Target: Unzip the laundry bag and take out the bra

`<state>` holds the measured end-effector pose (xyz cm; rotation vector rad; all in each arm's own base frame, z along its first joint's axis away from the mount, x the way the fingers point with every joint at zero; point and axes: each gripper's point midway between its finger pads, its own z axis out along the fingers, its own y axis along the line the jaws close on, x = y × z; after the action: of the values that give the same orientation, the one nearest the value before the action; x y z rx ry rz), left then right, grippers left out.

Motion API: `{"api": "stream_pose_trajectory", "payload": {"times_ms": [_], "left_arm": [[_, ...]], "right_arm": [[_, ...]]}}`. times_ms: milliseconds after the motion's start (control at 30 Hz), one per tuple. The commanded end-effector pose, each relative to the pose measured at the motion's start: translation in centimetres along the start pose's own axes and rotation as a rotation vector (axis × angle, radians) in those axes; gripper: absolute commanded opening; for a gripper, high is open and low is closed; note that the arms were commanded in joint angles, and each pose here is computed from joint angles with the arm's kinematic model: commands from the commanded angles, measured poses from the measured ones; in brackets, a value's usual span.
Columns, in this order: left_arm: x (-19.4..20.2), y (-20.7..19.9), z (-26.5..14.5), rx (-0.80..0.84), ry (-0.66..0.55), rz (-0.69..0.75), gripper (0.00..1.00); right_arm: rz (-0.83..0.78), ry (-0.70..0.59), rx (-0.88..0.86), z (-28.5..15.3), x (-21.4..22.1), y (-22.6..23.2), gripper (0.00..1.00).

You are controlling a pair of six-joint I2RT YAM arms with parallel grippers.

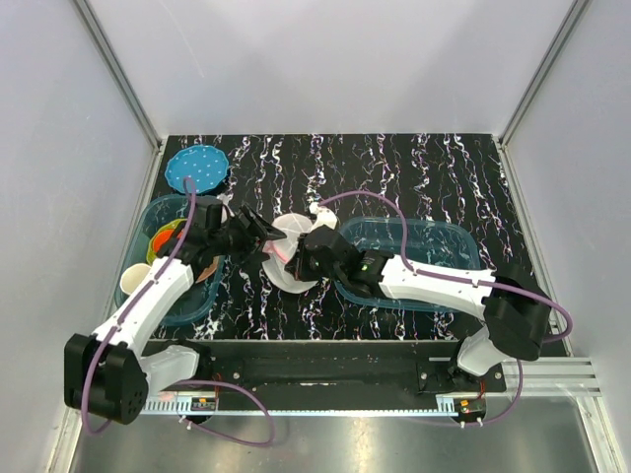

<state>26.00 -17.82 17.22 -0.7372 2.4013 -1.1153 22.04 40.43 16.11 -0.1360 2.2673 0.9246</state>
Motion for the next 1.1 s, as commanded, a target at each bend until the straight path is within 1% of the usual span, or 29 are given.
{"api": "stream_pose_trajectory", "payload": {"times_ms": [0,33,67,100,133,167,233,267,333,400,467,533,567,600,633,667,700,733,767,800,833,867,900,933,1000,1033,1067], "left_arm": [[-1.3,-2.3,1.5,0.065,-0.02,0.019,0.64],[-1.5,-2.4,1.9,0.057,-0.017,0.019,0.49],[-1.9,-2.6,1.9,0.058,-0.026,0.035,0.29],[-2.0,-2.5,1.8,0.036,-0.024,0.039,0.01],[-2.6,-2.4,1.6,0.019,-0.034,0.045,0.0],[-3.6,-3.5,1.0,0.024,-0.068,0.086,0.0],[-4.6,-3.4,0.2,0.002,-0.091,0.093,0.0],[-5.2,-4.2,-0.3,0.016,-0.108,0.116,0.0],[-5.8,-4.5,-0.5,0.017,-0.113,0.123,0.0],[-6.3,-5.1,0.0,0.022,-0.096,0.135,0.0],[-6.7,-5.1,1.2,0.014,-0.074,0.133,0.0],[-7.7,-6.0,2.0,0.032,-0.083,0.152,0.0],[-8.0,-6.1,2.5,0.032,-0.069,0.171,0.0],[-8.5,-6.2,3.5,0.025,-0.051,0.176,0.01],[-8.7,-6.5,4.0,0.024,-0.037,0.186,0.1],[-8.4,-6.3,4.1,0.017,-0.006,0.199,0.4],[-8.7,-7.0,3.9,0.025,-0.004,0.216,0.56],[-8.6,-7.2,3.6,0.024,0.001,0.226,0.65],[-8.5,-7.1,3.1,0.011,-0.005,0.242,0.84],[-8.4,-7.5,2.2,0.017,-0.023,0.257,0.87],[-8.2,-8.2,0.6,0.034,-0.054,0.278,0.93],[-8.0,-8.0,-0.4,0.015,-0.081,0.275,0.94],[-7.7,-7.8,-1.2,0.012,-0.097,0.271,0.95],[-6.5,-7.5,-2.6,0.027,-0.112,0.275,0.95],[-5.5,-6.7,-3.5,0.026,-0.124,0.247,0.95],[-4.6,-6.7,-4.6,0.045,-0.137,0.247,0.94],[-3.6,-5.1,-4.1,0.024,-0.114,0.19,0.94]], "right_arm": [[0.016,-0.038,-0.05,-0.2,-1.5,1.9,0.0],[0.012,-0.034,-0.043,-0.3,-1.4,1.8,0.0],[0.001,-0.036,-0.036,-0.5,-1.5,1.6,0.0],[-0.002,-0.046,-0.02,-0.8,-1.6,1.1,0.0],[-0.011,-0.045,-0.003,-1.0,-1.6,0.4,0.0],[-0.01,-0.049,0.013,-1.3,-1.8,-0.4,0.0],[0.008,-0.063,0.053,-2.6,-2.0,-3.0,0.0],[0.017,-0.067,0.064,-3.1,-2.0,-3.9,0.0],[0.032,-0.076,0.101,-4.3,-1.9,-6.3,0.0],[0.031,-0.072,0.097,-5.0,-1.7,-6.5,0.0],[0.029,-0.039,0.057,-4.7,-1.2,-5.3,0.0],[0.012,-0.033,0.01,-4.3,-1.4,-3.1,0.0],[-0.005,-0.009,0.008,-3.6,-0.5,-2.4,0.0],[-0.006,-0.017,-0.016,-3.4,-1.1,-1.0,0.0],[0.0,-0.013,-0.02,-3.0,-1.1,-0.6,0.0],[0.008,0.0,-0.026,-2.5,-0.9,-0.3,0.0],[0.021,-0.016,-0.044,-2.3,-1.4,0.4,0.0],[0.032,-0.022,-0.047,-2.2,-1.5,0.5,0.0],[0.037,-0.028,-0.044,-2.0,-1.7,0.6,0.0],[0.041,-0.029,-0.045,-1.9,-1.8,0.7,0.0],[0.043,-0.033,-0.048,-1.9,-1.9,0.8,0.0],[0.041,-0.033,-0.046,-1.8,-1.9,0.8,0.0],[0.041,-0.032,-0.044,-1.8,-1.9,0.8,0.0],[0.041,-0.031,-0.043,-1.7,-1.8,0.7,0.0],[0.041,-0.023,-0.042,-1.5,-1.6,0.7,0.0],[0.042,-0.023,-0.042,-1.5,-1.6,0.7,0.0],[0.042,-0.019,-0.044,-1.4,-1.6,0.7,0.0]]}}
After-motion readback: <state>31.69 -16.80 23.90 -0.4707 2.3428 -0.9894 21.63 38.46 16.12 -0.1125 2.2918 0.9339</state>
